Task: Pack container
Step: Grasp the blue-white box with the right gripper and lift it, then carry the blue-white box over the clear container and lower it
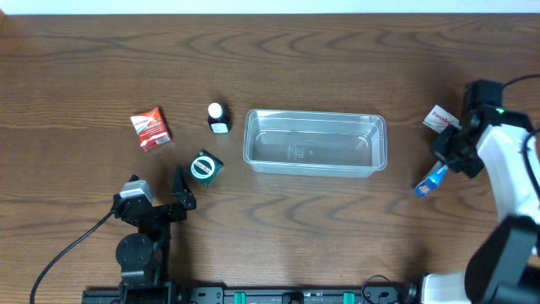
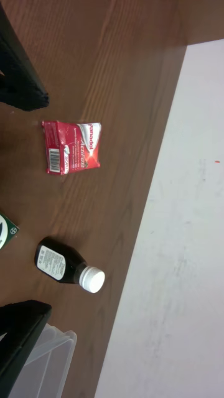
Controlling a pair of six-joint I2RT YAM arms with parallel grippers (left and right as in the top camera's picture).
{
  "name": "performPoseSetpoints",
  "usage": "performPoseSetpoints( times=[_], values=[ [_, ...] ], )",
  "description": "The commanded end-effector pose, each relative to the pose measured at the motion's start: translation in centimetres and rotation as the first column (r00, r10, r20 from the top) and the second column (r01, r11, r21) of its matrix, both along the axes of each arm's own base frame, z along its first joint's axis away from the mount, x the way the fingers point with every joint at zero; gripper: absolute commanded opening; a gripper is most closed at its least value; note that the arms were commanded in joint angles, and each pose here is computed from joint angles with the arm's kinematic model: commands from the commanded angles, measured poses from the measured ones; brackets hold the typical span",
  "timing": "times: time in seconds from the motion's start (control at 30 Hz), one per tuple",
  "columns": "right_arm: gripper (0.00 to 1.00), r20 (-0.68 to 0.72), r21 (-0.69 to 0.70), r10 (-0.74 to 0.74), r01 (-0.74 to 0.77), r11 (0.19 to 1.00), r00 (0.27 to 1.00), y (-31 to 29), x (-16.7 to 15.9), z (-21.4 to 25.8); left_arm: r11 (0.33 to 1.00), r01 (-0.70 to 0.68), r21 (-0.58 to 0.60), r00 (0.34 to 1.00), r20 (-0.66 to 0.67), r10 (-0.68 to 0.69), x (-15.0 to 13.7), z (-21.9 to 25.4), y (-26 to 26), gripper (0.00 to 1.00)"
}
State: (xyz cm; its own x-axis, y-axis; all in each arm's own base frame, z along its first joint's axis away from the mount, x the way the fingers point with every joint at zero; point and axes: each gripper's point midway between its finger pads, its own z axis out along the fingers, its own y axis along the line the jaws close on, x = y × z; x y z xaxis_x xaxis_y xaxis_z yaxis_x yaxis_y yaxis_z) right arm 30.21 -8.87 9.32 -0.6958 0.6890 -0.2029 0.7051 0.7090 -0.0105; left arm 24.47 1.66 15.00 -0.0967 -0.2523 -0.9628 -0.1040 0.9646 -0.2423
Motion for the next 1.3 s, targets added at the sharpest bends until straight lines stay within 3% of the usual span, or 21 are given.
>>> performPoseSetpoints(
  times=[0.0, 0.1, 0.27, 0.4, 0.7, 0.97, 1.27],
  values=[
    [0.01, 0.182, -0.008, 0.128, -0.129, 0.992, 0.975, 0.7, 1.9, 6.5, 1.0, -0.013, 0.005, 0.998, -0.056, 0.014, -0.1, -1.8, 0.3, 0.98],
    [0.01, 0.306, 0.022, 0.216, -0.234, 0.972, 0.927, 2.8, 2.1, 10.4, 1.0, -0.014, 0.005, 0.998, -0.056, 0.014, -0.1, -1.8, 0.3, 0.98],
    [0.01, 0.537, 0.043, 0.366, -0.459, 0.887, 0.76, 8.0, 1.9, 16.2, 1.0, -0.014, 0.004, 0.998, -0.056, 0.014, -0.1, -1.8, 0.3, 0.98],
    [0.01, 0.608, 0.029, 0.406, -0.531, 0.847, 0.682, 10.9, 0.8, 18.7, 1.0, -0.014, 0.005, 0.998, -0.056, 0.014, -0.1, -1.8, 0.3, 0.98],
    [0.01, 0.619, 0.066, 0.351, -0.492, 0.868, 0.702, 15.9, 1.1, 19.2, 1.0, -0.014, 0.005, 0.998, -0.056, 0.014, -0.1, -1.8, 0.3, 0.98],
    [0.01, 0.603, -0.043, 0.473, -0.565, 0.824, 0.643, 21.1, 1.8, 18.5, 1.0, -0.014, 0.005, 0.998, -0.056, 0.014, -0.1, -1.8, 0.3, 0.98],
    [0.01, 0.549, -0.142, 0.553, -0.583, 0.8, 0.626, 23.3, 2.0, 17.1, 1.0, -0.014, 0.005, 0.998, -0.056, 0.014, -0.1, -1.8, 0.3, 0.98]
  ],
)
